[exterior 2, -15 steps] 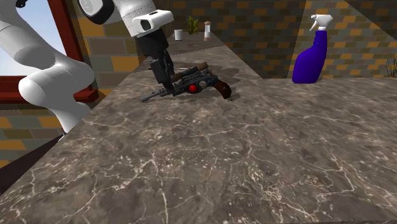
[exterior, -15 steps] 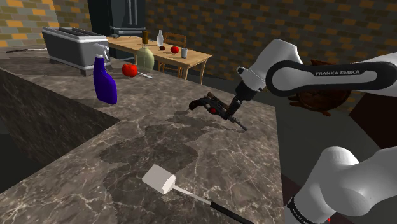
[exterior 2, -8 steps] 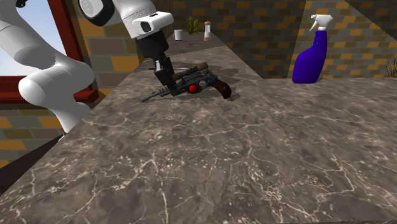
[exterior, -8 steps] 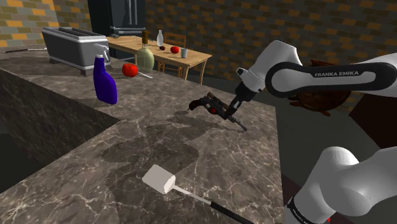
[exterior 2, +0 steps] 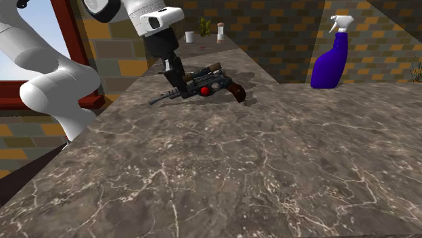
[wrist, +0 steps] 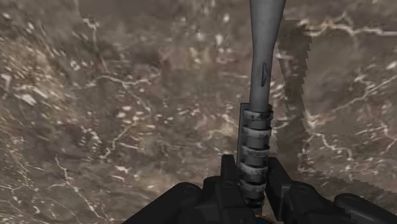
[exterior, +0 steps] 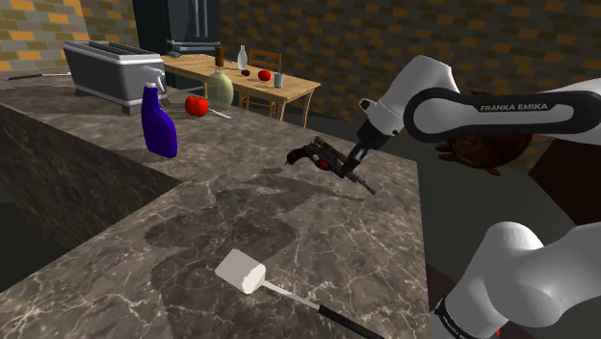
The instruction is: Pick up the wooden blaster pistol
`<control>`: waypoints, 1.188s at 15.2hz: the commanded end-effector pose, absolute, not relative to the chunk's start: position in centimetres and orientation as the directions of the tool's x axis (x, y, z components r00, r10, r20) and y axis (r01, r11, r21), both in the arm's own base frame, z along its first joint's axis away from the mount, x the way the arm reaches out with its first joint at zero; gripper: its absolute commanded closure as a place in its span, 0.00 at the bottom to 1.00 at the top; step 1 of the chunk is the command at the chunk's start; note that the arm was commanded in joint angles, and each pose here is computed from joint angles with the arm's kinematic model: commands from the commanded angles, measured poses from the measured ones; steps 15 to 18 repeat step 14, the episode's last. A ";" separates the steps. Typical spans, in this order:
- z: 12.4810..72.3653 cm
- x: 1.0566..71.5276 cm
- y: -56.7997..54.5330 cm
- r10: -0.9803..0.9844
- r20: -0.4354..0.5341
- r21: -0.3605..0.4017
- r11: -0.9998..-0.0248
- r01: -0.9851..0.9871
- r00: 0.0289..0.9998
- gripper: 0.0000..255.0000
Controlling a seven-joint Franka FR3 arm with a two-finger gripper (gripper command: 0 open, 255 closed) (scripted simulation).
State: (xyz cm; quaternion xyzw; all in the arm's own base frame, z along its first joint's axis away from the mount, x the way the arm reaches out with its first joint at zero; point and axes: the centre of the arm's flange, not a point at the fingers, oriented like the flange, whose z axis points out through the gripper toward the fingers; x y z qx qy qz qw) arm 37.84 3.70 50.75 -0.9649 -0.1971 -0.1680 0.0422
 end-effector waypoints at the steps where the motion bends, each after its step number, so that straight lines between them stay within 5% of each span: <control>1: 51.8 37.9 3.7 0.366 0.341 -0.015 -0.919 0.395 0.866 1.00; 18: 57.6 37.9 3.7 0.366 0.341 -0.015 -0.919 0.395 0.866 1.00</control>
